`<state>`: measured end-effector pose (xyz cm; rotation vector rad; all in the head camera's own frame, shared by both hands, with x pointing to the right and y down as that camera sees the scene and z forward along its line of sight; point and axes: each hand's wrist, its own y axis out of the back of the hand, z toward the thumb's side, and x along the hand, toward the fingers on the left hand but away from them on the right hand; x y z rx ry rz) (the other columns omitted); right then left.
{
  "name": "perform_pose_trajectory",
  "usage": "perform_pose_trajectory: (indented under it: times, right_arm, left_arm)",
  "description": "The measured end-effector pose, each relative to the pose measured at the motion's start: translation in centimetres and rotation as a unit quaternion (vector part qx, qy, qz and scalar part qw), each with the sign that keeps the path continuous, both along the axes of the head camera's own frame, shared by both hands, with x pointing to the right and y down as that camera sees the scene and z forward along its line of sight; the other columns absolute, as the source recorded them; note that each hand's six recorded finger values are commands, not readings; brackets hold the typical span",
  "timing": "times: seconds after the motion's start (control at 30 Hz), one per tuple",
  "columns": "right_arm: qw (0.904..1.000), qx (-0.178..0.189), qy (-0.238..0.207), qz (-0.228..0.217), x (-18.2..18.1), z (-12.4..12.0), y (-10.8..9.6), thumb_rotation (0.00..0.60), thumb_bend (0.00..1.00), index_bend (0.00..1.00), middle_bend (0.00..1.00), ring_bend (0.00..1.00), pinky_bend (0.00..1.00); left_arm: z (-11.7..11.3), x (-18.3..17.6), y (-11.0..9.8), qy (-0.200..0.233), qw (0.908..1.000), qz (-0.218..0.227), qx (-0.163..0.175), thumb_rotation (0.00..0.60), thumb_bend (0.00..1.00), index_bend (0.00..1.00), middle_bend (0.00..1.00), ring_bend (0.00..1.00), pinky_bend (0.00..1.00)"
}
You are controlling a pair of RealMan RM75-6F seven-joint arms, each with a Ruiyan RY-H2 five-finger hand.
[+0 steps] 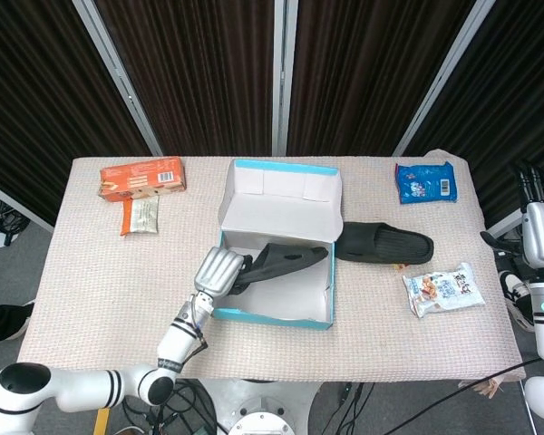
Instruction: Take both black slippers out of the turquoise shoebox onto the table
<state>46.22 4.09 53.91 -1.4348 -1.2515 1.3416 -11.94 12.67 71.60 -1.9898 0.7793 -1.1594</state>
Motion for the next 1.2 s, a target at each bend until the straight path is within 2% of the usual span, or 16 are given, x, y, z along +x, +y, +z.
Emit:
perform_pose_trajectory:
  times: [0.1, 0.23, 0.47, 0.6, 0.67, 0.77, 0.87, 0.9, 1.03, 1.2]
  right_arm:
    - [1.0, 0.001, -0.001, 0.002, 0.1, -0.1, 0.1, 0.6, 0.0, 0.0, 0.0, 0.0, 0.0]
    - [1.0, 0.001, 0.0, 0.004, 0.3, -0.1, 0.2, 0.6, 0.0, 0.0, 0.0, 0.0, 0.0]
    - [1.0, 0.001, -0.001, 0.003, 0.4, -0.2, 0.4, 0.6, 0.0, 0.0, 0.0, 0.0, 0.0]
    - [1.0, -0.002, -0.003, -0.001, 0.4, -0.1, 0.5, 0.6, 0.0, 0.0, 0.0, 0.0, 0.0]
    - [1.0, -0.003, -0.004, -0.002, 0.4, -0.2, 0.5, 0.6, 0.0, 0.0, 0.0, 0.0, 0.0]
    - [1.0, -0.007, -0.005, -0.005, 0.5, -0.2, 0.8, 0.6, 0.0, 0.0, 0.0, 0.0, 0.0]
    - [0.9999, -0.01, -0.005, -0.008, 0.6, -0.2, 1.1, 0.6, 0.0, 0.0, 0.0, 0.0, 0.0]
    - [0.9999, -0.011, -0.006, -0.01, 0.6, -0.2, 1.2, 0.6, 0.0, 0.0, 0.0, 0.0, 0.0]
    - [0.9998, -0.012, -0.006, -0.014, 0.7, -0.3, 1.8, 0.6, 0.0, 0.0, 0.0, 0.0, 0.0]
    - [0.9998, -0.011, -0.003, -0.018, 1.0, -0.6, 2.4, 0.6, 0.0, 0.0, 0.0, 0.0, 0.0]
  left_arm:
    - [-0.2, 0.4, 0.1, 0.004, 0.9991, -0.022, -0.035, 0.6, 0.52, 0.62, 0.74, 0.78, 0.9]
    - [-0.8, 0.5, 0.1, 0.014, 0.9988, -0.024, -0.04, 0.6, 0.52, 0.62, 0.75, 0.78, 0.9]
    - [-4.5, -0.8, -1.7, 0.073, 0.996, -0.05, -0.001, 0.6, 0.51, 0.62, 0.75, 0.78, 0.89]
    - [-7.0, -4.0, -3.9, 0.101, 0.9898, -0.096, 0.029, 0.6, 0.51, 0.62, 0.74, 0.77, 0.89]
    - [-7.9, -6.2, -4.9, 0.096, 0.9868, -0.12, 0.051, 0.6, 0.51, 0.62, 0.74, 0.77, 0.89]
    - [-8.6, -10.3, -6.2, 0.064, 0.9814, -0.156, 0.091, 0.6, 0.51, 0.62, 0.74, 0.76, 0.88]
    - [-8.1, -13.6, -6.8, 0.015, 0.9769, -0.178, 0.117, 0.6, 0.51, 0.62, 0.72, 0.73, 0.87]
    - [-7.7, -15.0, -6.8, -0.013, 0.9753, -0.183, 0.123, 0.6, 0.51, 0.62, 0.72, 0.73, 0.86]
    - [-5.6, -19.4, -5.9, -0.107, 0.9676, -0.189, 0.129, 0.6, 0.51, 0.62, 0.72, 0.72, 0.86]
    - [-3.5, -23.4, -3.7, -0.176, 0.9547, -0.208, 0.119, 0.6, 0.51, 0.62, 0.71, 0.71, 0.86]
